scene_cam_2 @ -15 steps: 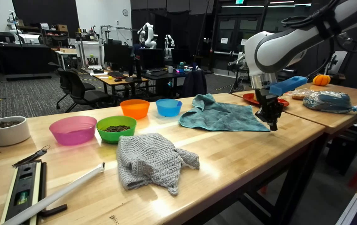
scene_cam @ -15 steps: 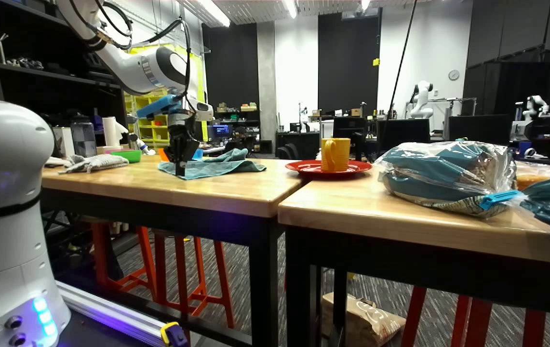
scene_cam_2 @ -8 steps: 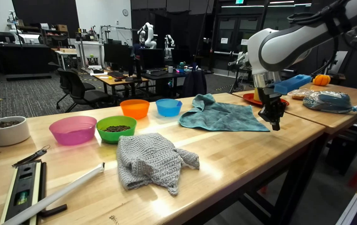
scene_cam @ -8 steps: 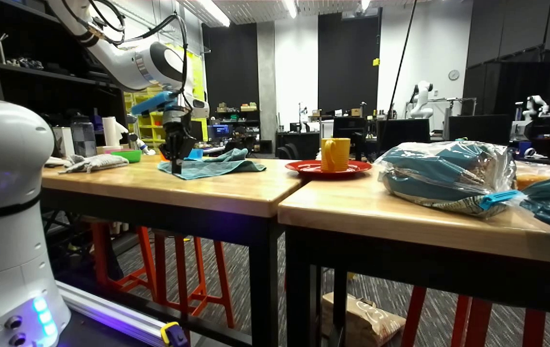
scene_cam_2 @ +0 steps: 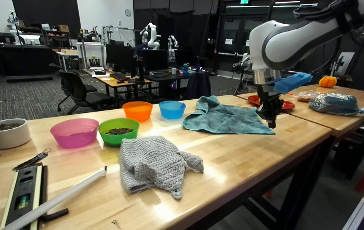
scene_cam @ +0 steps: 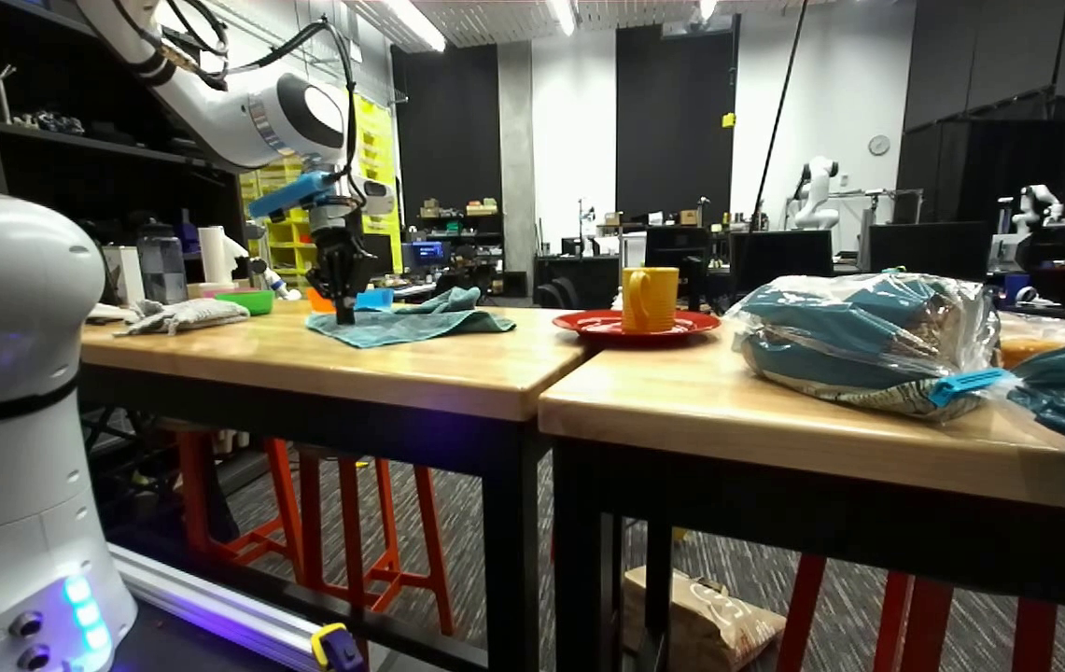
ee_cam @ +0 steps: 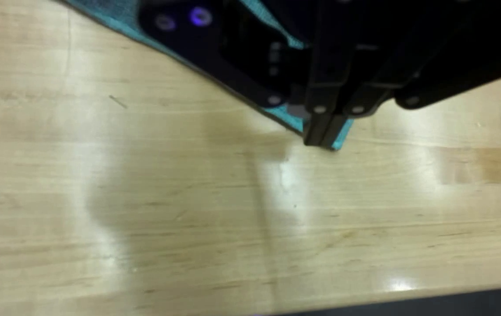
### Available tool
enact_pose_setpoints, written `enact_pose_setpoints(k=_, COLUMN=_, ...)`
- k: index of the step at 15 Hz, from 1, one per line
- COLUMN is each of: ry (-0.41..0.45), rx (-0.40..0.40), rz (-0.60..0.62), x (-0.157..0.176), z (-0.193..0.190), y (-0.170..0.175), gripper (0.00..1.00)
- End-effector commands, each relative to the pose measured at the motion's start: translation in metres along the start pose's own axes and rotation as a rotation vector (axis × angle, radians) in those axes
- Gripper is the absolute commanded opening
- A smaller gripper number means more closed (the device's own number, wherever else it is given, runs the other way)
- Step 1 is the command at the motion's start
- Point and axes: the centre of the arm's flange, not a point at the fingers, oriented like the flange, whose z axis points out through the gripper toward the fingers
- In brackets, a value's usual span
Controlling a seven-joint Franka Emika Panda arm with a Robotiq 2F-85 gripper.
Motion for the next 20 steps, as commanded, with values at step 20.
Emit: enact_pose_setpoints(k=20, ry=-0.064, rx=-0.044, rz=-0.011, x=0.022, z=0.039, y=0.004, gripper=0.0)
